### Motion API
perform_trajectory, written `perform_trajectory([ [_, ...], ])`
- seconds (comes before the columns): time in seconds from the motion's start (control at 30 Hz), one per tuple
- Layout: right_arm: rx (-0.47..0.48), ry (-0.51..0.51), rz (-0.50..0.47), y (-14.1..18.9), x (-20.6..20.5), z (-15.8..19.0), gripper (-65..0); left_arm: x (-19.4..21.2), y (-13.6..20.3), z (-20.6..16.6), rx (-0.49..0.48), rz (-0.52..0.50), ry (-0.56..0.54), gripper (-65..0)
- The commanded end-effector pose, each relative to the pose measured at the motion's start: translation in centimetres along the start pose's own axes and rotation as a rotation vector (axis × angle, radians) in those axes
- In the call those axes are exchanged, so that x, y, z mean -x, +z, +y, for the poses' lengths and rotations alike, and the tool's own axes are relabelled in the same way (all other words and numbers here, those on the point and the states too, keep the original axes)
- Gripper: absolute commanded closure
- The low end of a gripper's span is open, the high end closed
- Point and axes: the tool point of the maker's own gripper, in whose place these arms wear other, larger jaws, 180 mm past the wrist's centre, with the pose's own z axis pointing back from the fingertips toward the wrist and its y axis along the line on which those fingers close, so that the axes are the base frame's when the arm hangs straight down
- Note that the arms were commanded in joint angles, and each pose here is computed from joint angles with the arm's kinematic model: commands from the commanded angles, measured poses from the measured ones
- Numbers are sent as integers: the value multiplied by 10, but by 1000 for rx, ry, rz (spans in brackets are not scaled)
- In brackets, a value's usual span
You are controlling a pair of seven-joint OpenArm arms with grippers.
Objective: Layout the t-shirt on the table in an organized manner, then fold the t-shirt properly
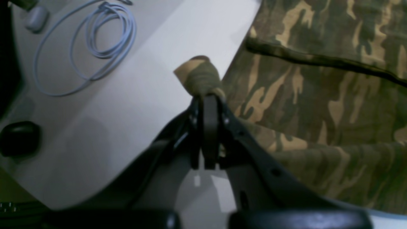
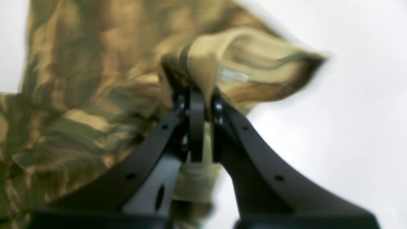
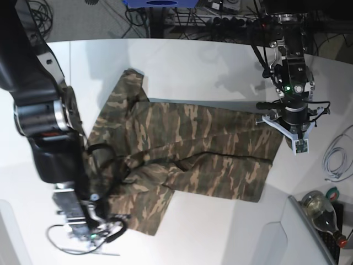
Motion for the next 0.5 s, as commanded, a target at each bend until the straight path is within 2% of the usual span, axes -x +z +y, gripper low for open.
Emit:
perform_trajectory([
  [0.0, 35, 5, -77, 10, -33, -10, -135, -17, 1, 6, -19, -55, -3, 0],
  [0.07, 29, 54, -71, 8, -32, 7, -317, -12, 0, 9, -25, -44, -4, 0],
  [0.1, 31, 70, -65, 11, -33, 10, -368, -12, 0, 10, -26, -43, -7, 0],
  [0.13, 30, 75, -50, 14, -31, 10, -374, -10, -1, 13, -31, -39, -18, 0],
  [0.2, 18, 38, -30, 20, -19, 3, -335, -9, -2, 17, -37, -40, -27, 0],
  [0.27, -13, -54, -65, 37, -6, -14, -312, -9, -2, 18, -39, -39, -28, 0],
  [0.33, -61, -114, -133, 63, 14, -24, -321, -10, -2, 24, -49, -43, -38, 0],
  [0.37, -79, -114, -163, 78, 29, -29, -326, -8, -2, 29, -60, -37, -38, 0],
  [0.47, -114, 6, -176, 102, 88, -24, -323, -7, -1, 33, -69, -35, -30, 0],
])
